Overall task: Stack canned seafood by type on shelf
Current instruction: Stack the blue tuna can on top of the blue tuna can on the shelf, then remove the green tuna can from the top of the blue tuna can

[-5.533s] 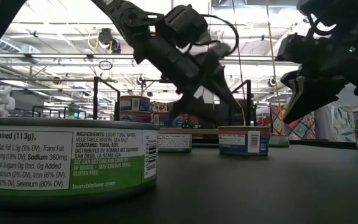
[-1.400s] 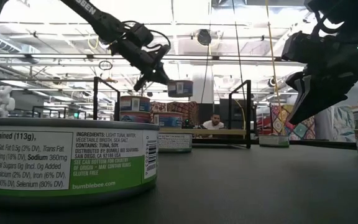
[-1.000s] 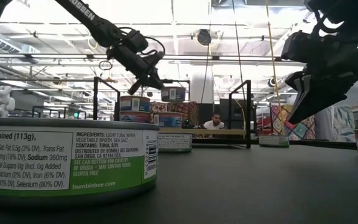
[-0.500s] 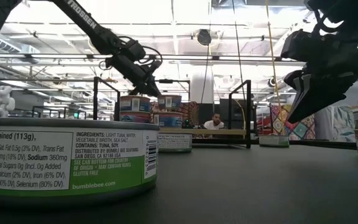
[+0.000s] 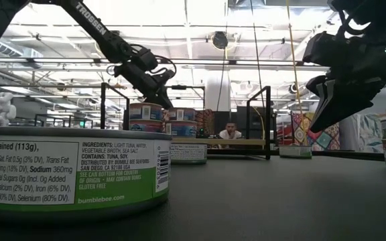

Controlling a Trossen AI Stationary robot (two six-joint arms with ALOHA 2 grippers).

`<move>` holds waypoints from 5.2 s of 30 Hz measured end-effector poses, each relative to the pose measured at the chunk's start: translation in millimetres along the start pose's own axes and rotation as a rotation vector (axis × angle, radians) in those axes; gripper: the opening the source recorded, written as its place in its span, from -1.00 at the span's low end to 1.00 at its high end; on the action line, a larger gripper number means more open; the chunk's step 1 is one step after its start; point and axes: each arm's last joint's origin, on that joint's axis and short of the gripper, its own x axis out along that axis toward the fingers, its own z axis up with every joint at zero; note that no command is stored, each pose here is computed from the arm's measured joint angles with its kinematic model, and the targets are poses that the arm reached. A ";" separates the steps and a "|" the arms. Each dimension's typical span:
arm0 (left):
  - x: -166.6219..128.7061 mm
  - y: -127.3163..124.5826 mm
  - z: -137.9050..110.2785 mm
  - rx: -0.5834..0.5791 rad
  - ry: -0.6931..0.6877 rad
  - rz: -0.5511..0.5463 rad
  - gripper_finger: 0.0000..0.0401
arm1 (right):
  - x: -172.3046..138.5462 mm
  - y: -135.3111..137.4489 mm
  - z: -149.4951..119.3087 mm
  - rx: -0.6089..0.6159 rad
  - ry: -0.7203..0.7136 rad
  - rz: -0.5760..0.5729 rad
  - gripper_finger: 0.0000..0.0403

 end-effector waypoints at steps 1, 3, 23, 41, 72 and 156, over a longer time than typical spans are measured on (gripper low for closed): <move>0.0 0.3 -0.9 0.010 0.008 0.003 -1.00 | 0.0 0.0 0.0 0.000 0.000 0.000 -1.00; 0.0 1.2 -3.0 0.018 0.029 0.011 -1.00 | 0.0 0.0 0.0 0.001 0.000 0.000 -1.00; 3.8 -5.0 -6.9 0.037 0.044 0.021 -1.00 | 0.0 0.0 0.0 0.003 0.000 0.000 -1.00; 1.7 -7.5 -4.0 0.031 0.018 0.015 -0.60 | 0.0 0.0 0.0 0.003 0.000 0.001 -1.00; -30.5 -235.1 -136.0 0.885 -0.077 -0.076 -0.59 | -0.5 0.2 -2.0 0.068 0.037 0.026 -1.00; -55.6 -275.1 -319.7 1.043 -0.295 -0.544 -0.60 | -27.3 -93.6 -17.4 0.672 1.185 -0.401 -1.00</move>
